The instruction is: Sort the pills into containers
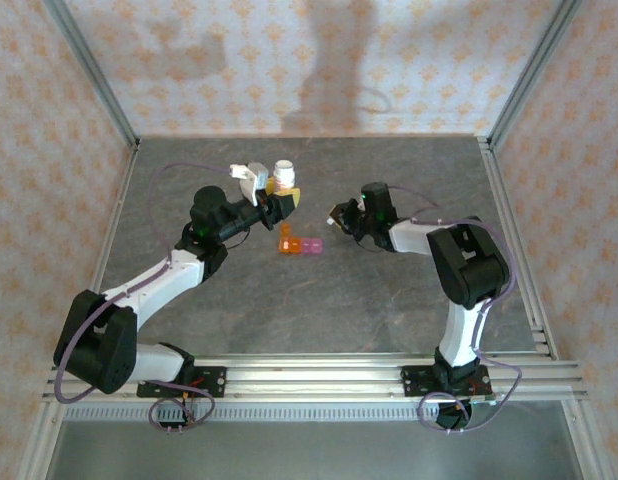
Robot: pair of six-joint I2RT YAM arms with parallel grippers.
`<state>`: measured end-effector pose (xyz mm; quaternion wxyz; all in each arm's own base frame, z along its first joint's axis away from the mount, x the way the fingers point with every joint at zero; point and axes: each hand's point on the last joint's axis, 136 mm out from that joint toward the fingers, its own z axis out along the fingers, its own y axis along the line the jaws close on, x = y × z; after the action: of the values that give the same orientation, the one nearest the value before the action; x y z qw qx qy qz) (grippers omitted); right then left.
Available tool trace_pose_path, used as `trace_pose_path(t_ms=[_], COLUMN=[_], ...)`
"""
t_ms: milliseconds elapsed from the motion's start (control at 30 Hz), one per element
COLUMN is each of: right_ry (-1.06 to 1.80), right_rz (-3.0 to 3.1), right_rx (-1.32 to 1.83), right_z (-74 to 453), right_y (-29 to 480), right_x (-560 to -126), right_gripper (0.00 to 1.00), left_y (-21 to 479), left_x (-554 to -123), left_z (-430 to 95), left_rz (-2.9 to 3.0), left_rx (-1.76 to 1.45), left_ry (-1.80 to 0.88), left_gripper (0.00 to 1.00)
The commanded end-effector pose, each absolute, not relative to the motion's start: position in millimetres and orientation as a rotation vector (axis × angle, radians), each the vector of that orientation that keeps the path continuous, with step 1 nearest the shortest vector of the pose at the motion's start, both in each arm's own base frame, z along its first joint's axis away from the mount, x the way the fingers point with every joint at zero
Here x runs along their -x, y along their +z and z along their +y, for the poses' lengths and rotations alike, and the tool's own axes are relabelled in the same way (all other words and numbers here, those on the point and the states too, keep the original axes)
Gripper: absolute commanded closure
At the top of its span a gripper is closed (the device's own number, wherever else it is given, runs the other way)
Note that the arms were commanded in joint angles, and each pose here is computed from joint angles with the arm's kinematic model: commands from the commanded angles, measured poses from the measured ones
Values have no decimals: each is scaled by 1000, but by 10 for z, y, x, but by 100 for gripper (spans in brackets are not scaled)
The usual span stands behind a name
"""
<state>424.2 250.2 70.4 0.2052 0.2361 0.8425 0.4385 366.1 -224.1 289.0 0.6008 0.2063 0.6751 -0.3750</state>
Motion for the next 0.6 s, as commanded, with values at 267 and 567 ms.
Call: trace_pose_path(t_ms=[267, 567], right_ry=[1357, 1325], right_rz=[2183, 2204], right_rx=[-667, -742], right_z=[2487, 2377], right_y=[737, 497], right_x=[-4257, -4111], right_gripper=[84, 78], left_y=[3037, 3045], left_x=[-3632, -3607], left_z=[-2185, -2160], left_rz=[1528, 1533], left_rx=[-476, -469], left_ry=[-860, -851], left_gripper=[98, 98])
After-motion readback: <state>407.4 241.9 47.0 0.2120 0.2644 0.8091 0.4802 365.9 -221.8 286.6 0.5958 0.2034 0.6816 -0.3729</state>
